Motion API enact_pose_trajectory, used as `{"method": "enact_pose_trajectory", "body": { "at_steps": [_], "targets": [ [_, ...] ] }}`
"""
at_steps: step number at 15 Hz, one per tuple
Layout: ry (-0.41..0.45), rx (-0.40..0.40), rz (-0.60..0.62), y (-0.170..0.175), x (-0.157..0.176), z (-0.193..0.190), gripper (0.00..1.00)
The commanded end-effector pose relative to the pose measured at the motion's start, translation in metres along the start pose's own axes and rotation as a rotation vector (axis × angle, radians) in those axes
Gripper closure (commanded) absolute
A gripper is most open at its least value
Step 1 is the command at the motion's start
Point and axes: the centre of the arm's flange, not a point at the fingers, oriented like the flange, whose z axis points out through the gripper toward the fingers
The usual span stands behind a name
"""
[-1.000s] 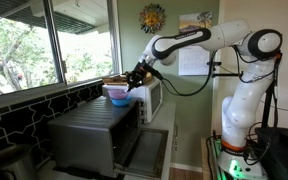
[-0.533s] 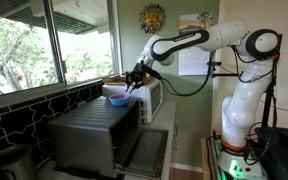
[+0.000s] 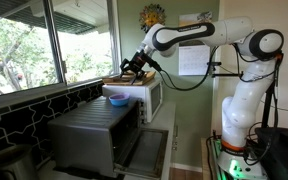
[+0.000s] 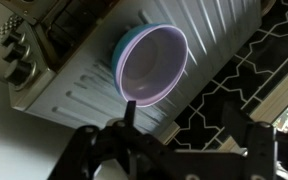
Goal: Remove the two bowls from the toaster oven and stack them together on top of the oven
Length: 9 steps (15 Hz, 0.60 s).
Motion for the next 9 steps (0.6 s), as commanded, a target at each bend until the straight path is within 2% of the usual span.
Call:
{"method": "enact_pose_trajectory", "body": {
  "at_steps": [1,5,9],
  "targets": [
    [-0.041,-0.095,-0.109,-0.015,-0.02,-0.036,0.0],
    [-0.075,-0.279,-0.254,-0.021,-0.048,-0.07,0.0],
    [-0.077,-0.385,-0.433,-0.026,-0.072,-0.09,0.0]
  ]
}}
